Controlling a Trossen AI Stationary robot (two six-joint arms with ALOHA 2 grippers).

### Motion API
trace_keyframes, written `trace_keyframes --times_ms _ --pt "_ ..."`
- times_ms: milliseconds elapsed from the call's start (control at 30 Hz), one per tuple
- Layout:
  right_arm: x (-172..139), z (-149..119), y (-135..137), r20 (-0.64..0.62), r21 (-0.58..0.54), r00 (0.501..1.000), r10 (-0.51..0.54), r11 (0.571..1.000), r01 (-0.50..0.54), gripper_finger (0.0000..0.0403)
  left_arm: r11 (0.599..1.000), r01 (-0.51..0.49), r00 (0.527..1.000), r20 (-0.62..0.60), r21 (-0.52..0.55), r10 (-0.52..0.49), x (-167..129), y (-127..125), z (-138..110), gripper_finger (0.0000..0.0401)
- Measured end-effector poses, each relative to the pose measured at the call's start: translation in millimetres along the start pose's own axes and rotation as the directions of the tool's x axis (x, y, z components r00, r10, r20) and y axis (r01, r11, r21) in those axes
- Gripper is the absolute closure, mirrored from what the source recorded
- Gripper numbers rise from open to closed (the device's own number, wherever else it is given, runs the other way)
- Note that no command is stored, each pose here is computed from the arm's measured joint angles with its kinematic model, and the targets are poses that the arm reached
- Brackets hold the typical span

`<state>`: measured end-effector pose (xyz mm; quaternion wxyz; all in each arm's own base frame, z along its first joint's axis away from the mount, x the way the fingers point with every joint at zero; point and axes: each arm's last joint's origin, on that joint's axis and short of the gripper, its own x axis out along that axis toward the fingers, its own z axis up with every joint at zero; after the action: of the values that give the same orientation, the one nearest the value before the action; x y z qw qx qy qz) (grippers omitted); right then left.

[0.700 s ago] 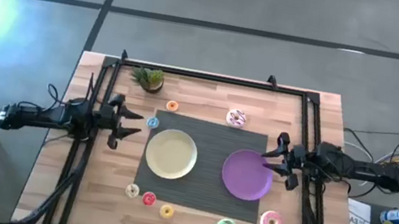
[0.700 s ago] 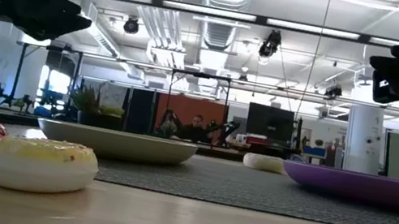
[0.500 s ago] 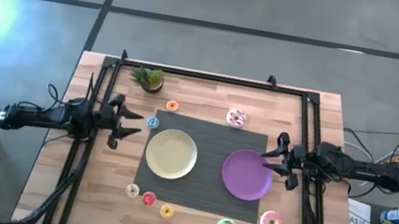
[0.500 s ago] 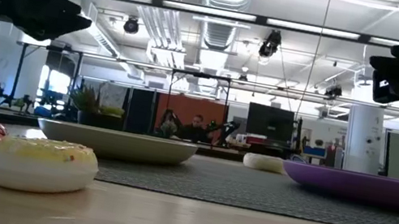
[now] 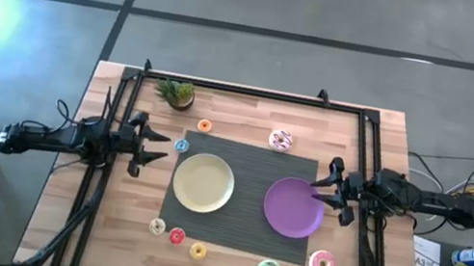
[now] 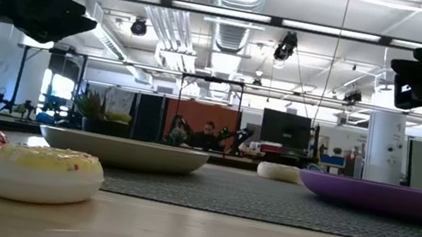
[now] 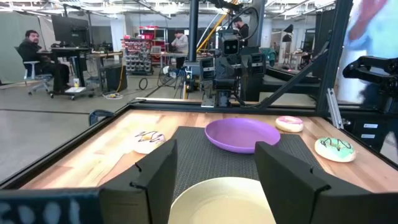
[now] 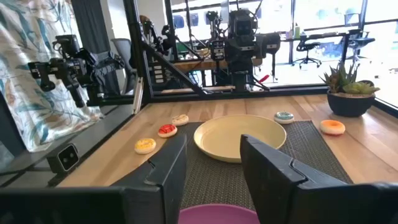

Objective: Pick & Place donuts

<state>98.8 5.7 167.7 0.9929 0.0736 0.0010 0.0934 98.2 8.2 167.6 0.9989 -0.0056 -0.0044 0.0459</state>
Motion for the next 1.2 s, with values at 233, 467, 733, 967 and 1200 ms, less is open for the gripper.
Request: trace_keyframes --times_ms 233,467,733,967,1200 --pt "0 0 0 0.000 0.000 1.000 0.000 1.000 0.000 0.0259 1.000 0.000 1.000 0.000 0.000 0.000 0 0 0 0.0211" --pt "0 0 0 0.000 0.000 1.000 0.000 1.000 0.000 0.0259 1.000 0.000 1.000 0.000 0.000 0.000 0 0 0 0.0211" --pt "0 0 0 0.000 0.000 1.000 0.000 1.000 0.000 0.0259 1.000 0.000 1.000 0.000 0.000 0.000 0 0 0 0.0211" --pt "0 0 0 0.001 -0.014 1.000 0.000 1.000 0.000 0.0259 1.000 0.000 1.000 0.000 0.000 0.000 0 0 0 0.0211" --pt "-3 19 -4 0.223 0.043 0.948 -0.227 0.974 0.223 0.0259 1.000 0.000 1.000 0.000 0.000 0.000 0 0 0 0.0211"
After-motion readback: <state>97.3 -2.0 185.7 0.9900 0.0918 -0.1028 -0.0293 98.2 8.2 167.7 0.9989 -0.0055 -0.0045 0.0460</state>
